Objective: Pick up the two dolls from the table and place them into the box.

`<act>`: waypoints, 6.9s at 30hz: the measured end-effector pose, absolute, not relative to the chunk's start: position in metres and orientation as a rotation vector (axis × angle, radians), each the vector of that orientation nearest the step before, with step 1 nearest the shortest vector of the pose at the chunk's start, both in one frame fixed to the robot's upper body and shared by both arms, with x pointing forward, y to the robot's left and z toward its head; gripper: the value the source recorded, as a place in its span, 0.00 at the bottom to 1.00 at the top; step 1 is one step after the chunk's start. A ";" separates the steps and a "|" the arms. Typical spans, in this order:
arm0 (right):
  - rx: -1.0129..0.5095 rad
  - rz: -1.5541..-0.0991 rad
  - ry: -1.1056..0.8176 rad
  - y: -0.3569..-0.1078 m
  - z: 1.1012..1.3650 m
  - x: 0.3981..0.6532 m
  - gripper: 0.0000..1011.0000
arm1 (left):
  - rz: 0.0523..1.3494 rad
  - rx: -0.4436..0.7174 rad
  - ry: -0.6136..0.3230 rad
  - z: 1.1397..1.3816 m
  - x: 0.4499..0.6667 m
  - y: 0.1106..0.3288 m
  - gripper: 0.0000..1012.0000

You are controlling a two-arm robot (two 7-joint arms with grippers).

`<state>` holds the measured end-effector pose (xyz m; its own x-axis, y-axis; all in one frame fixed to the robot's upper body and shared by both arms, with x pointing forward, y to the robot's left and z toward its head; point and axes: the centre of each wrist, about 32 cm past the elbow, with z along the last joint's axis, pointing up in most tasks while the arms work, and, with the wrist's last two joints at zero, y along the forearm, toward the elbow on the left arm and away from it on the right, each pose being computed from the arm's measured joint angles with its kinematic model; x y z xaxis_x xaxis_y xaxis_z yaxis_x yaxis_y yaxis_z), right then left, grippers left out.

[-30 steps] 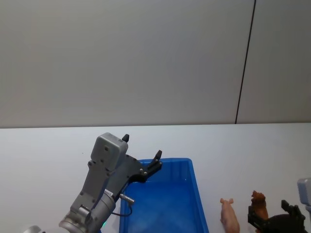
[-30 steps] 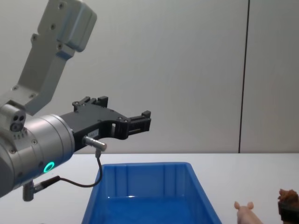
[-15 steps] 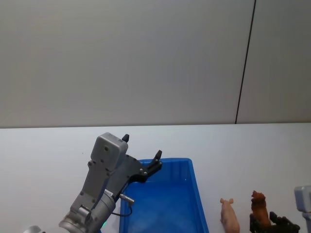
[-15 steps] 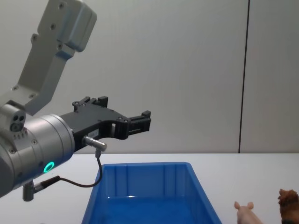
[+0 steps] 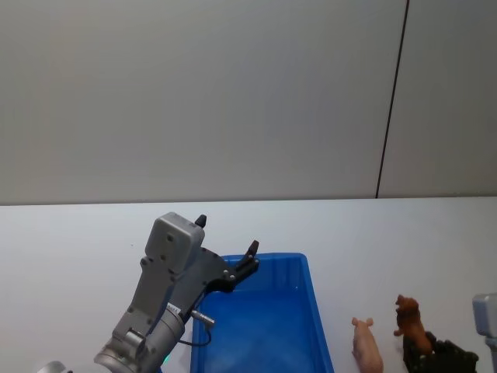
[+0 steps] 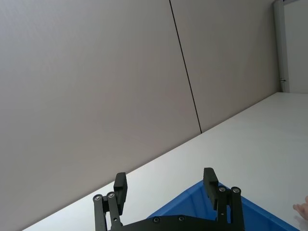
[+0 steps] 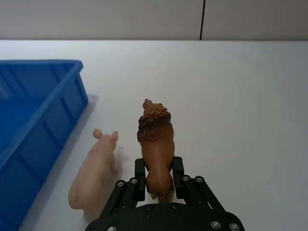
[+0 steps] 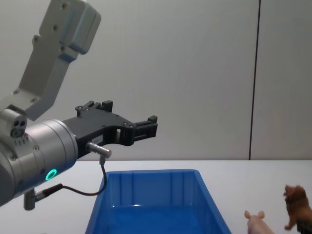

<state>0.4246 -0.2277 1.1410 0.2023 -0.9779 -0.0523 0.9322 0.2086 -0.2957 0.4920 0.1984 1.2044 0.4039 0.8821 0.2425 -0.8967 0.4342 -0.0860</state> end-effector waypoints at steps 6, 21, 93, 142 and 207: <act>-0.171 -1.332 0.185 -0.225 1.151 0.424 0.32 | 1.124 0.061 -0.268 1.204 0.492 0.198 0.99; -0.063 -1.190 0.097 -0.214 1.172 0.432 0.32 | 1.124 0.061 -0.268 1.204 0.492 0.198 0.99; -0.126 -1.211 0.162 -0.192 1.164 0.425 0.99 | 1.124 0.061 -0.268 1.204 0.492 0.198 0.99; -0.205 -1.246 0.231 -0.183 1.122 0.426 0.38 | 1.124 0.061 -0.268 1.204 0.492 0.198 0.99; 0.014 -1.067 0.069 -0.166 1.162 0.488 0.99 | 1.124 0.061 -0.268 1.204 0.492 0.198 0.99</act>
<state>0.4883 -0.1658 1.1623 0.4809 -0.8745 -0.0636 0.8753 0.4830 -0.0223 0.4920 0.1984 1.2044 0.4040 0.8821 0.2425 -0.8967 0.4343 -0.0859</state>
